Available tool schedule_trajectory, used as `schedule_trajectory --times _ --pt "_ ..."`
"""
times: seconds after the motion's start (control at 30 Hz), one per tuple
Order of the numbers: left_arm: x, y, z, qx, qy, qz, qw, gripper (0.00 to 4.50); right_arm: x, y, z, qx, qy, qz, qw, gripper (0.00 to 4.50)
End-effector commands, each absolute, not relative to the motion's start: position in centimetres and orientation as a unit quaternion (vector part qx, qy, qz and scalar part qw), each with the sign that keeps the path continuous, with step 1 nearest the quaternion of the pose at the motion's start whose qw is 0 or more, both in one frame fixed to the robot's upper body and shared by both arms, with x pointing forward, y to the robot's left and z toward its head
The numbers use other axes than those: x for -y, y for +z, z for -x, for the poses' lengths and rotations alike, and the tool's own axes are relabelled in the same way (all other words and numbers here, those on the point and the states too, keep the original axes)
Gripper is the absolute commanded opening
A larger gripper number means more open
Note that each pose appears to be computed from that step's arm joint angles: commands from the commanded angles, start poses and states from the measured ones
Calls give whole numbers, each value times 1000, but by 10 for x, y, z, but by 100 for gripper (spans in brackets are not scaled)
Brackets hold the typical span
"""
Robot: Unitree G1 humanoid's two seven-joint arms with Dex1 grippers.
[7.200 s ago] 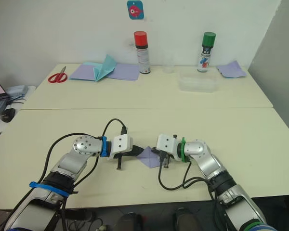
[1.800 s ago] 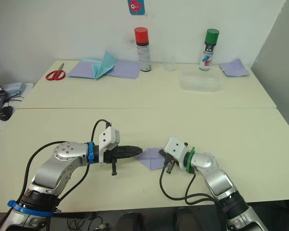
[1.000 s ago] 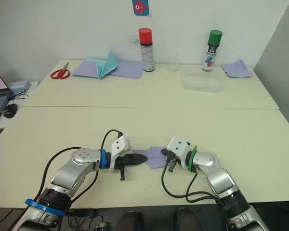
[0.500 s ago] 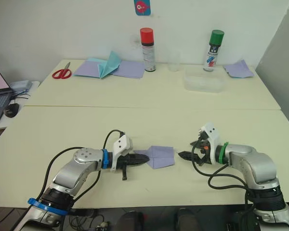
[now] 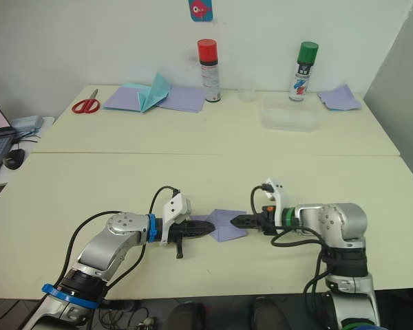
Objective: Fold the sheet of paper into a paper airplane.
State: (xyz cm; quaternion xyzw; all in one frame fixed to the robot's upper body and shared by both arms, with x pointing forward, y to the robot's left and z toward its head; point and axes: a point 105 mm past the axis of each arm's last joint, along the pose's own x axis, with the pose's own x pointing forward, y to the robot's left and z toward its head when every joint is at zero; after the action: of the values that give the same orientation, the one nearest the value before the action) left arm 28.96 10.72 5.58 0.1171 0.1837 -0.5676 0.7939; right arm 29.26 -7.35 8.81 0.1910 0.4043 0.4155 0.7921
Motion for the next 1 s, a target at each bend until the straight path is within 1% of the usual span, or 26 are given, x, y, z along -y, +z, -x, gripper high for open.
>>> schedule_trajectory --times 0.03,0.17,0.3,0.33,0.37,0.7,0.9,1.0 --pt "-110 26 -276 -246 -564 -108 781 0 64 81 -292 -428 411 -212 776 425" --pt "-111 25 -275 -248 -562 -107 782 0 61 84 -296 -423 411 -229 774 425" --pt "-114 24 -275 -250 -559 -109 783 0 62 86 -296 -419 421 -218 775 425" --pt "-115 24 -276 -250 -558 -111 783 0 62 85 -295 -418 422 -216 775 386" --pt "-116 24 -276 -250 -558 -111 784 0 63 85 -295 -417 423 -215 775 370" --pt "-120 23 -277 -253 -555 -116 784 0 63 83 -296 -411 418 -221 780 8" --pt "-123 24 -279 -254 -553 -119 784 0 69 83 -302 -399 405 -219 793 3" --pt "-130 31 -278 -249 -548 -119 790 0 68 91 -306 -375 412 -225 799 3"
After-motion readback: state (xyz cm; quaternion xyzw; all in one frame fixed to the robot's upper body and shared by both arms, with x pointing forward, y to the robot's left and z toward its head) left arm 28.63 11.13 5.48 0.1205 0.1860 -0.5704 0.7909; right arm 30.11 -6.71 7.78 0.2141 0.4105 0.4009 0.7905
